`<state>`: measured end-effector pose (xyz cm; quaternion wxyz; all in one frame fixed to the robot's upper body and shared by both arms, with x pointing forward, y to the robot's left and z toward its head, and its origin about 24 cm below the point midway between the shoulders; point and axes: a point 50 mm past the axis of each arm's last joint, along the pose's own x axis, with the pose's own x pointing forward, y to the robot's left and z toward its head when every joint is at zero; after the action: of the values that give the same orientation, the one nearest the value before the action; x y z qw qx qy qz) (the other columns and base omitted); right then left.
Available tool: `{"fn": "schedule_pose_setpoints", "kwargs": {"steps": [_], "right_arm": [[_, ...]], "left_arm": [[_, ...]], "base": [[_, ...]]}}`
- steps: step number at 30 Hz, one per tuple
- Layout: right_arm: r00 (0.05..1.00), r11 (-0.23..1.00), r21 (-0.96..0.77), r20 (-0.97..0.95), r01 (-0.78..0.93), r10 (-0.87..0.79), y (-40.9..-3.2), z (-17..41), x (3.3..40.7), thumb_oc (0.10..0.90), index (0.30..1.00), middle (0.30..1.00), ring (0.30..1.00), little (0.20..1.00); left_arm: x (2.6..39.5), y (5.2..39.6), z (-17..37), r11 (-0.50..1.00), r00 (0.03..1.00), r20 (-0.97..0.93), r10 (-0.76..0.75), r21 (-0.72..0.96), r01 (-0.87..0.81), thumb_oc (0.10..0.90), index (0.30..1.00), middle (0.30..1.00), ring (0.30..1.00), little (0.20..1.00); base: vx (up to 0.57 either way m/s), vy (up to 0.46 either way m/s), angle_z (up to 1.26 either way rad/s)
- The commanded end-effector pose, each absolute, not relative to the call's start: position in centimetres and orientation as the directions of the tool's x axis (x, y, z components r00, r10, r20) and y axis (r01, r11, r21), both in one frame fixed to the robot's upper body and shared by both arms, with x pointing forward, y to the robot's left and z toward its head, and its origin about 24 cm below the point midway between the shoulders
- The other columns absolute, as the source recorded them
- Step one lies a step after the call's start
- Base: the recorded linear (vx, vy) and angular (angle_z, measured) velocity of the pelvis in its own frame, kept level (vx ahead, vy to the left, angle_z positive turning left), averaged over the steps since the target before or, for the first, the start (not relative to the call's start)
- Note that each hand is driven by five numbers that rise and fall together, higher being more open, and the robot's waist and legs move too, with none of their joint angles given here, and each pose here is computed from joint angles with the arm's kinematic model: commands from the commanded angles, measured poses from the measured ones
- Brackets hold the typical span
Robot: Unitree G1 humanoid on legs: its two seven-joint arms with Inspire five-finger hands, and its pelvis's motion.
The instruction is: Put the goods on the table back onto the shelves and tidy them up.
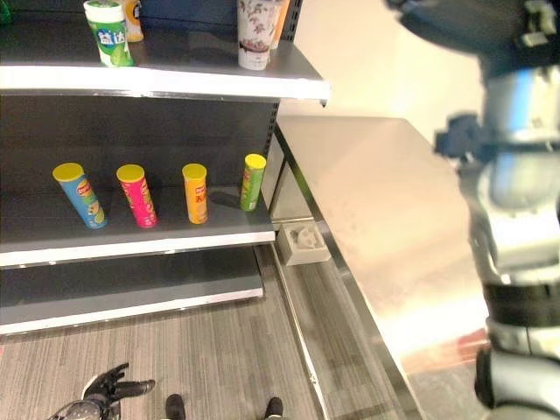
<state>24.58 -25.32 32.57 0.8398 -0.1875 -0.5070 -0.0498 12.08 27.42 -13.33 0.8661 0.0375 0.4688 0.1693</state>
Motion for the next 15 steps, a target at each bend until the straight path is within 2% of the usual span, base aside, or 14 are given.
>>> {"fn": "schedule_pose_setpoints", "kwargs": {"steps": [1, 4, 7, 9, 11, 14, 15], "right_arm": [[0.251, 0.924, -0.151, 0.966, 0.352, 0.062, -26.5, 38.5, 22.1, 0.8, 0.9, 0.9, 0.9, 0.9], [0.303, 0.901, -0.13, 0.953, 0.415, -0.002, -28.3, 36.7, 22.0, 0.8, 0.9, 0.9, 0.9, 0.9], [0.303, 0.9, -0.129, 0.953, 0.416, -0.003, -28.3, 36.7, 22.0, 0.8, 0.9, 0.9, 0.9, 0.9], [0.325, 0.901, -0.141, 0.946, 0.411, 0.0, -28.4, 36.7, 22.3, 0.8, 0.9, 0.9, 0.9, 0.9], [0.325, 0.901, -0.141, 0.946, 0.411, 0.0, -28.4, 36.7, 22.3, 0.8, 0.9, 0.9, 0.9, 0.9], [0.343, 0.899, -0.16, 0.939, 0.407, 0.012, -28.2, 37.3, 23.0, 0.8, 0.9, 0.9, 0.9, 0.9], [0.372, 0.879, -0.158, 0.928, 0.45, -0.024, -29.4, 37.0, 23.2, 0.8, 0.9, 0.9, 0.9, 0.9]], "left_arm": [[13.1, 28.8, -12.6, 0.934, 0.535, -0.766, 0.356, 0.276, -0.226, 0.8, 0.9, 0.9, 0.9, 0.9], [13.9, 28.4, -12.5, 0.938, 0.551, -0.759, 0.347, 0.294, -0.185, 0.8, 0.9, 0.9, 0.9, 0.9], [13.9, 28.4, -12.5, 0.938, 0.552, -0.758, 0.347, 0.295, -0.184, 0.8, 0.9, 0.9, 0.9, 0.9], [14.0, 28.8, -12.4, 0.934, 0.548, -0.756, 0.358, 0.304, -0.19, 0.8, 0.9, 0.9, 0.9, 0.9], [14.0, 28.8, -12.4, 0.934, 0.548, -0.756, 0.358, 0.304, -0.19, 0.8, 0.9, 0.9, 0.9, 0.9], [13.5, 29.3, -12.3, 0.931, 0.537, -0.76, 0.365, 0.305, -0.201, 0.8, 0.9, 0.9, 0.9, 0.9], [13.2, 28.8, -12.6, 0.938, 0.536, -0.769, 0.347, 0.279, -0.207, 0.8, 0.9, 0.9, 0.9, 0.9]], "base": [[-0.1, 0.043, -0.82], [-0.14, 0.041, -0.36], [-0.05, 0.004, -1.53], [-0.18, 0.061, -0.45], [-0.04, 0.028, -1.28], [-0.03, 0.016, -0.32], [0.06, -0.163, -1.51]]}}
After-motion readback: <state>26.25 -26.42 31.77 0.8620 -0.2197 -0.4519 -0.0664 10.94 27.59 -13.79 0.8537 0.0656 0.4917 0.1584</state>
